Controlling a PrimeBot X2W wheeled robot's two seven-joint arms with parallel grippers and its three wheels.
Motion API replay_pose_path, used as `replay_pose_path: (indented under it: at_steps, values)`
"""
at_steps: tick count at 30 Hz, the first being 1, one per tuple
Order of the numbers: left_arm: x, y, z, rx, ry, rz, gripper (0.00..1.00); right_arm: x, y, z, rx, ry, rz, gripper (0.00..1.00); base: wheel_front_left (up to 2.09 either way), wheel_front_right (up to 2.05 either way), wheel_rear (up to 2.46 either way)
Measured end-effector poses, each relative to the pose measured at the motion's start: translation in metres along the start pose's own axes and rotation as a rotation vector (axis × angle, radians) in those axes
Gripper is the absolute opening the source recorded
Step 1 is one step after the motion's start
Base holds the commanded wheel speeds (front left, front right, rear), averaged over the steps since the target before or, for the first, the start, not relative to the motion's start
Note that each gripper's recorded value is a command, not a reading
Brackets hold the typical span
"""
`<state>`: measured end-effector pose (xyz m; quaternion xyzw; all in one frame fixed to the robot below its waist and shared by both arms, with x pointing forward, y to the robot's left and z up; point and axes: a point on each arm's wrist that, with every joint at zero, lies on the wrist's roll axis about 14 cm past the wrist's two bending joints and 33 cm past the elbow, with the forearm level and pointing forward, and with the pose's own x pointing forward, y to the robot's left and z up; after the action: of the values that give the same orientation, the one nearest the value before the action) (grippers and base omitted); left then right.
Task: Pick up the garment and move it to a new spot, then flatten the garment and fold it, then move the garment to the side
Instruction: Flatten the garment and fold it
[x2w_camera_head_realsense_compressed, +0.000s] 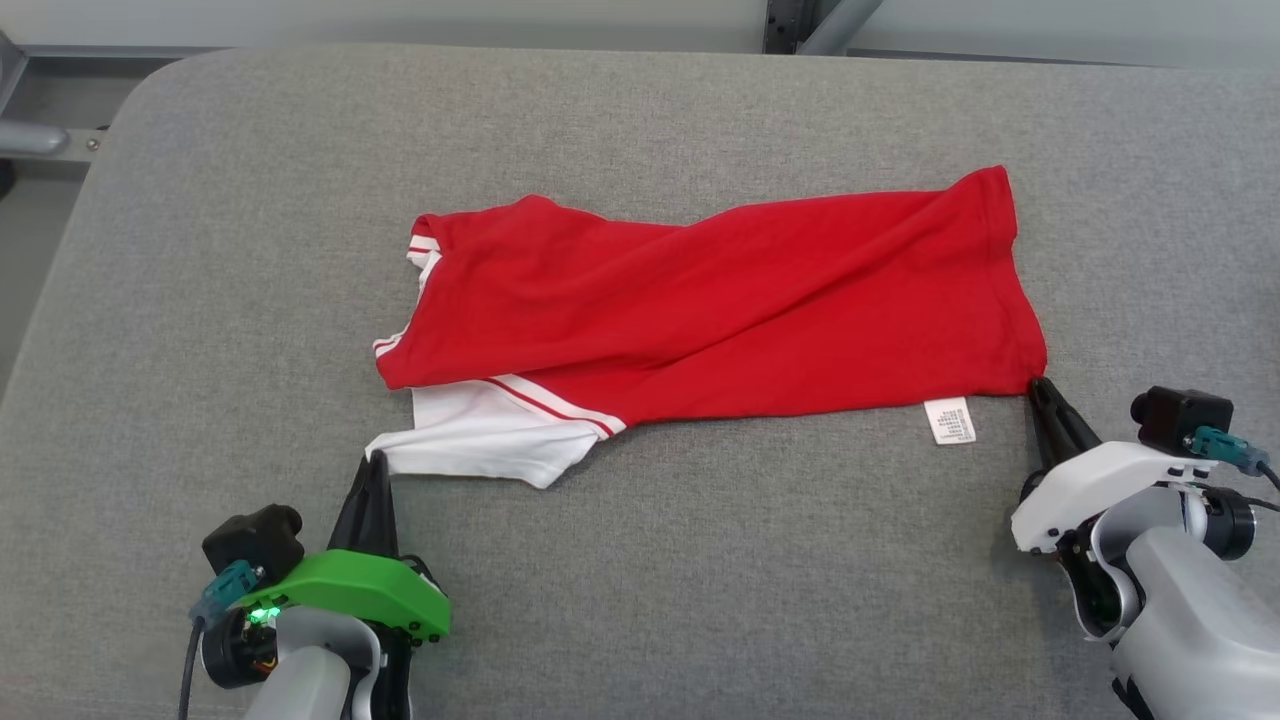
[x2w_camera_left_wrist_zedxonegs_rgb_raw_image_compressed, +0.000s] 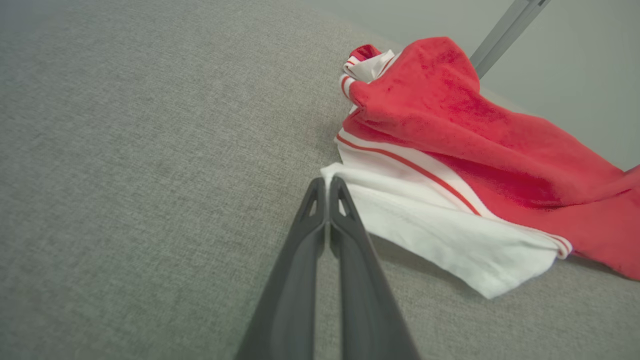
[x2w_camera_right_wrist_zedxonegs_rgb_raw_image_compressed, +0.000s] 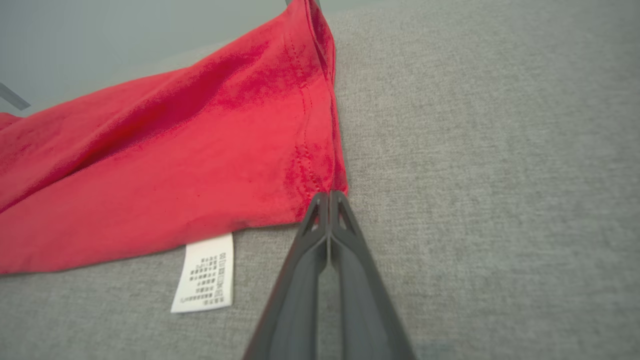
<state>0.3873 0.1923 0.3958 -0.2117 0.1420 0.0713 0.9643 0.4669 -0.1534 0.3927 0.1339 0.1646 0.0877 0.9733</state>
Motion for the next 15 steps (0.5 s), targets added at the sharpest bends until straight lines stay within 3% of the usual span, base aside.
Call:
replay_pose_path:
  at_steps: [9,15]
  values:
    - [0.001,-0.027,0.067,-0.118,-0.205,-0.106,0.00,-0.017,0.010,0.063,-0.015,-0.183,0.056,0.00,0.00,0.00,0.00]
    - [0.002,-0.080,0.137,-0.177,-0.351,-0.298,0.00,-0.041,0.009,0.123,-0.019,-0.320,0.091,0.00,0.00,0.00,0.00]
